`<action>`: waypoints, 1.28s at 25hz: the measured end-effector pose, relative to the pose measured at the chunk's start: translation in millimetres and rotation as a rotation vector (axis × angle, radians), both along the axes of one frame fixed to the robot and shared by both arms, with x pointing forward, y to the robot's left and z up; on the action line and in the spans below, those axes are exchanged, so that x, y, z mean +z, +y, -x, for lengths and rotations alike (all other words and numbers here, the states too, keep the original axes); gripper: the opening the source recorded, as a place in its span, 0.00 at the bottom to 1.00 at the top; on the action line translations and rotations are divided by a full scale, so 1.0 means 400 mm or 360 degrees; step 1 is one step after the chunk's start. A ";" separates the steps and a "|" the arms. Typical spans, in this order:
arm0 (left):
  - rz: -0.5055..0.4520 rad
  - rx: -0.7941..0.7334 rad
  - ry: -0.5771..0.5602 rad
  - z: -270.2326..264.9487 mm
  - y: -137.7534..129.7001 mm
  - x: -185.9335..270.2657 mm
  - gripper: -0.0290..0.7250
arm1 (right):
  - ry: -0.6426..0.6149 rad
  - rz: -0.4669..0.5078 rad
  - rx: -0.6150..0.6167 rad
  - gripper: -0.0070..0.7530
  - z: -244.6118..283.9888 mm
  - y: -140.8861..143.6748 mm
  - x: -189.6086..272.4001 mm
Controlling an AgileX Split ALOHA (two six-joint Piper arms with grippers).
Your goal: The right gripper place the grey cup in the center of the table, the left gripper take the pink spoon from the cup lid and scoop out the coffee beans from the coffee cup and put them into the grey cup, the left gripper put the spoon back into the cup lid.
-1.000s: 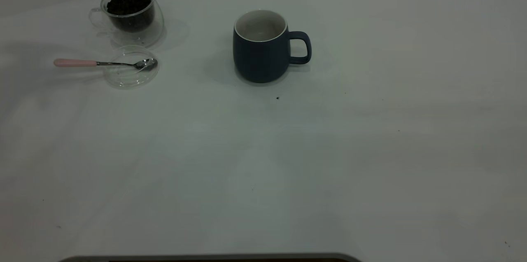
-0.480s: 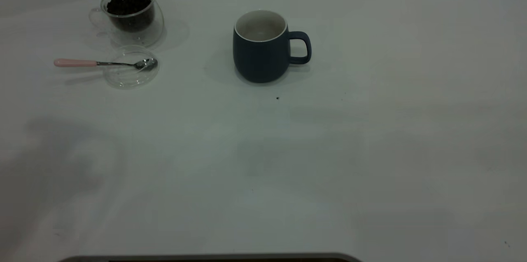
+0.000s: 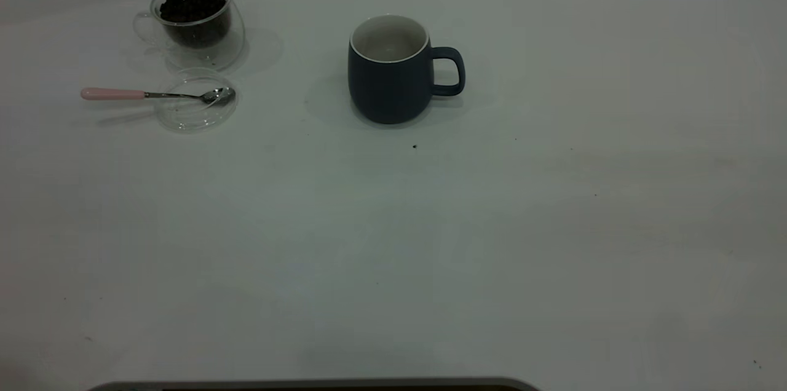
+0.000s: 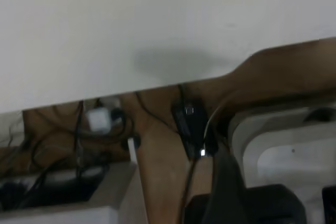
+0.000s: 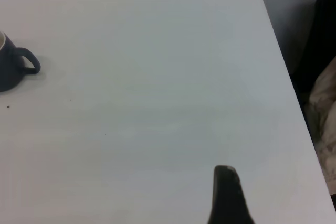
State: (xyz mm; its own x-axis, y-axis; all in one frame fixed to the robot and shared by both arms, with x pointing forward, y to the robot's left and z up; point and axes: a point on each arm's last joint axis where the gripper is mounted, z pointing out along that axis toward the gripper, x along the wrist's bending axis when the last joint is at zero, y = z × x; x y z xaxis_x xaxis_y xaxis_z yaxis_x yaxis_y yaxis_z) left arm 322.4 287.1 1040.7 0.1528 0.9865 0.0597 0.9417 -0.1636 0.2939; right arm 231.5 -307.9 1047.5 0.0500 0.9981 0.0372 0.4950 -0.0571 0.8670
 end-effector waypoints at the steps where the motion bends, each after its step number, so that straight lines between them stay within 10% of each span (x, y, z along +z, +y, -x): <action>1: 0.0011 -0.0003 -0.0043 0.018 0.005 -0.012 0.81 | 0.0000 0.0000 0.0000 0.71 0.000 0.000 0.000; 18: 0.0269 0.0111 -0.0906 0.243 0.054 -0.018 0.81 | 0.0000 0.0000 0.0000 0.71 0.000 0.000 0.000; 32: 0.0180 0.0414 -0.0930 0.253 0.047 -0.021 0.81 | 0.0000 0.0000 0.0000 0.71 0.000 0.000 0.000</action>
State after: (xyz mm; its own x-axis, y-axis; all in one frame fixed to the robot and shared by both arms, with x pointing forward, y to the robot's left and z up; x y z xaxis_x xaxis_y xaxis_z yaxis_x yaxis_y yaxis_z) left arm 221.4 305.7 1032.3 -0.1183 0.9919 -0.0460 0.6262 0.1104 0.7718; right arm 231.5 -307.9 1047.5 0.0500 0.9981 0.0372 0.4950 -0.0571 0.8670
